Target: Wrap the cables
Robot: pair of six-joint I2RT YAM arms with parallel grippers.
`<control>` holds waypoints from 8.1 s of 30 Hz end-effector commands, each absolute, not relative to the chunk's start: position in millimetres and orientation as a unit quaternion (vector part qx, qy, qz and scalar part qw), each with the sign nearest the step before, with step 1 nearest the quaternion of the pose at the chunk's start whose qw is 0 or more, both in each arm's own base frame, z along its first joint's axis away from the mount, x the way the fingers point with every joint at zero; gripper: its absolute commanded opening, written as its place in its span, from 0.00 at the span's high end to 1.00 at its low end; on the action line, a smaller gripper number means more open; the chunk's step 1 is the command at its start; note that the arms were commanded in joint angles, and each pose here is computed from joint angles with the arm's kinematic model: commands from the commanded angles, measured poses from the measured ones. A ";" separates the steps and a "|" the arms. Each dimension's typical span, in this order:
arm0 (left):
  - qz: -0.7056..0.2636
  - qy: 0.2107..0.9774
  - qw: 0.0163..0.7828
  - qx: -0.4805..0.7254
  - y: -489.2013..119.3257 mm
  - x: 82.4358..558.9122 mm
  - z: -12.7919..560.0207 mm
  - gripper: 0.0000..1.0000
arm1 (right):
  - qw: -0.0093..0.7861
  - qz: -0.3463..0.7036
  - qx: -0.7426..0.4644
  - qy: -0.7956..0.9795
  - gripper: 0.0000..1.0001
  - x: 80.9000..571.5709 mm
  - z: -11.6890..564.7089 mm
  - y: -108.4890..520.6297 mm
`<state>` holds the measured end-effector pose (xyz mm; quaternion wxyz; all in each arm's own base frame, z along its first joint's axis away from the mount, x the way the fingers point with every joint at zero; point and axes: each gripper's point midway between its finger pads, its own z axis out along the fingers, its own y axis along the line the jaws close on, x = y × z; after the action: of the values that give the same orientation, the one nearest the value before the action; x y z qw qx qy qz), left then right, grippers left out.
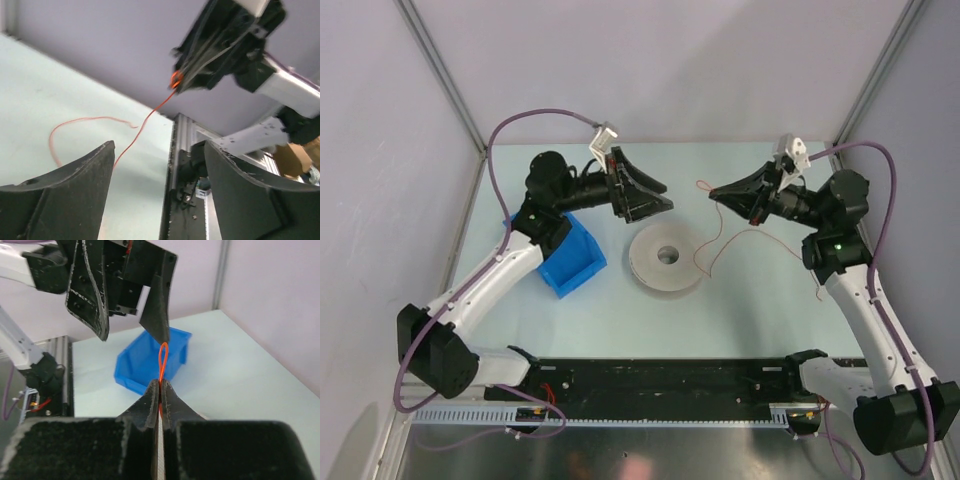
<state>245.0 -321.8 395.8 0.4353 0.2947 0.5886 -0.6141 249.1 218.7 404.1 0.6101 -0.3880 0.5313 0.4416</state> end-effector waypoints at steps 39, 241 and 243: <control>-0.535 0.790 0.045 0.296 -288.8 349.5 82.3 0.28 | 0.612 0.213 -0.259 0.716 1.00 323.5 339.1 34.3; -0.327 0.494 0.421 0.687 -342.0 242.4 165.5 1.00 | 0.599 0.256 -0.460 0.603 0.37 220.8 267.5 232.6; -0.327 0.493 0.422 0.687 -342.3 242.8 166.2 1.00 | 0.597 0.259 -0.464 0.600 0.31 222.0 267.2 234.0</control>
<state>235.6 -340.6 166.6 0.4102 0.6689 0.5111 -0.3509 224.8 229.1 233.9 0.5719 -0.4523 0.6389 0.2453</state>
